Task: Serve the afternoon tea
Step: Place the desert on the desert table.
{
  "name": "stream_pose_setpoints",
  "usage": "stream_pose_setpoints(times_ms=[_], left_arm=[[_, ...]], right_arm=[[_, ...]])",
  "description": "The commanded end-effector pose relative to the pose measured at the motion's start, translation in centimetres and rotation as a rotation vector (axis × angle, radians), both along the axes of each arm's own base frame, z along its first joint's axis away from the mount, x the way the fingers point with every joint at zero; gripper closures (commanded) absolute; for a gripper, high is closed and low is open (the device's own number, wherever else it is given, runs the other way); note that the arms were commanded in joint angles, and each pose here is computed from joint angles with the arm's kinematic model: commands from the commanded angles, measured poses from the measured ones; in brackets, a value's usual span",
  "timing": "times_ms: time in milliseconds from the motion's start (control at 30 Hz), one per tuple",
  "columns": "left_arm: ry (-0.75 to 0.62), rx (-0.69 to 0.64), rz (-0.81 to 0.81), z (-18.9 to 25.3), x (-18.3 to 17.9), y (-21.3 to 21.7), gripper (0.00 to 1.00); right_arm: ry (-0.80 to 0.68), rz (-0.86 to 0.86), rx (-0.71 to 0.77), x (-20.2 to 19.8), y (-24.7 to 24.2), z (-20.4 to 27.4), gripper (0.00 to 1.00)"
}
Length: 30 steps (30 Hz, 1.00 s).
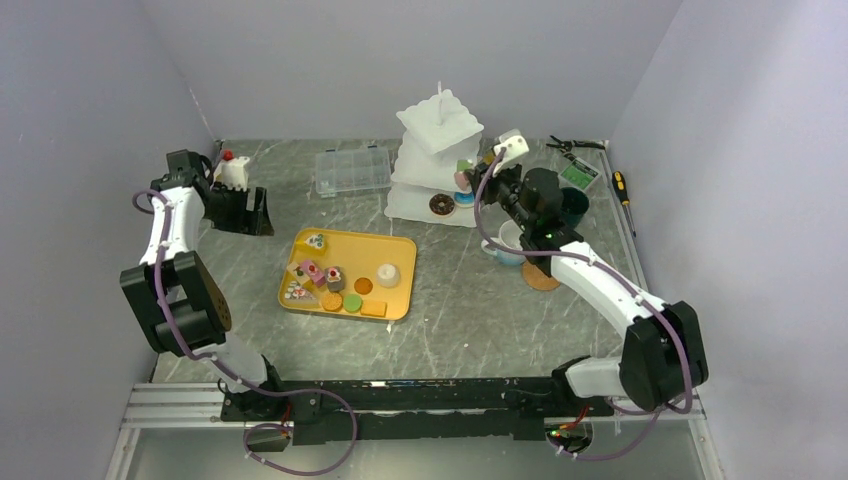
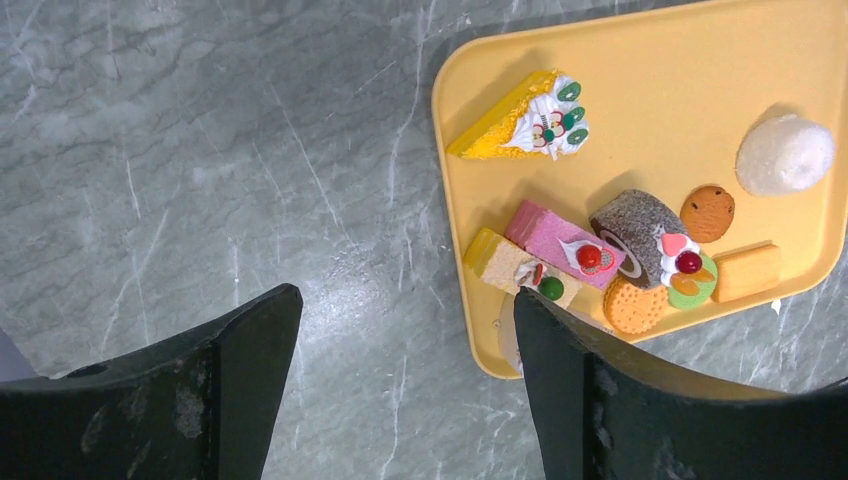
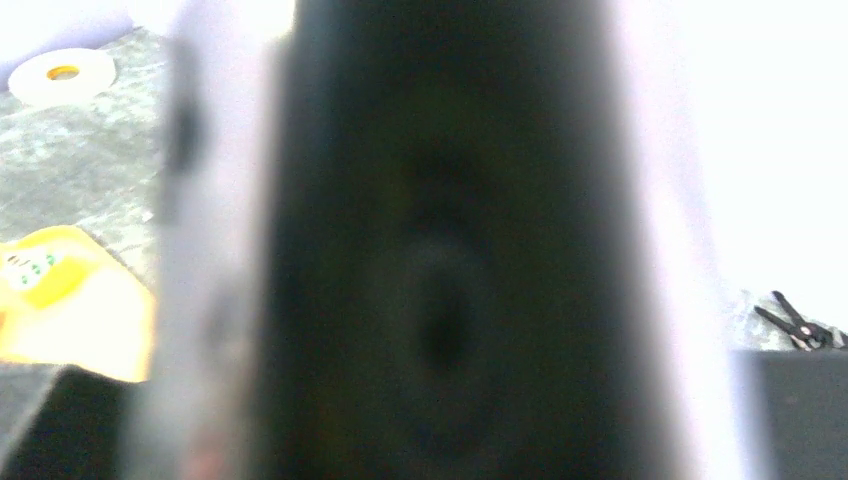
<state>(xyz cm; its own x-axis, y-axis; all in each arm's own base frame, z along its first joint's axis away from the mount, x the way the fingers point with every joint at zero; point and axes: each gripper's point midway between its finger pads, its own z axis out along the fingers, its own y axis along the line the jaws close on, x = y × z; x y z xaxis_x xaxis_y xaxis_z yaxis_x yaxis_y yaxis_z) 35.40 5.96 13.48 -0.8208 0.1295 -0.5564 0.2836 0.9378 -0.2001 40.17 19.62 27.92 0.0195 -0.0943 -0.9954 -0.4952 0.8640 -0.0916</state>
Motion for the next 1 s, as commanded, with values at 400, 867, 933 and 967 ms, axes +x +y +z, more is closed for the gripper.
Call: stream_pose_setpoints(times_ms=[400, 867, 933, 967], left_arm=[[-0.083, -0.016, -0.008, 3.0, -0.4, -0.2, 0.17], [-0.075, -0.039, -0.007, 2.7, -0.6, -0.4, 0.17], [-0.078, -0.04, -0.007, 2.8, -0.6, -0.4, 0.17], [-0.075, -0.043, -0.007, 2.8, -0.7, -0.4, 0.17]], right_arm=[[-0.158, -0.066, 0.116, 6.7, -2.9, 2.1, 0.67], [-0.163, -0.029, 0.121, 9.0, -1.7, 2.7, 0.64], [-0.161, -0.029, 0.121, 9.4, -1.5, 2.3, 0.63], [-0.162, -0.03, 0.121, 9.6, -1.5, 2.2, 0.63]])
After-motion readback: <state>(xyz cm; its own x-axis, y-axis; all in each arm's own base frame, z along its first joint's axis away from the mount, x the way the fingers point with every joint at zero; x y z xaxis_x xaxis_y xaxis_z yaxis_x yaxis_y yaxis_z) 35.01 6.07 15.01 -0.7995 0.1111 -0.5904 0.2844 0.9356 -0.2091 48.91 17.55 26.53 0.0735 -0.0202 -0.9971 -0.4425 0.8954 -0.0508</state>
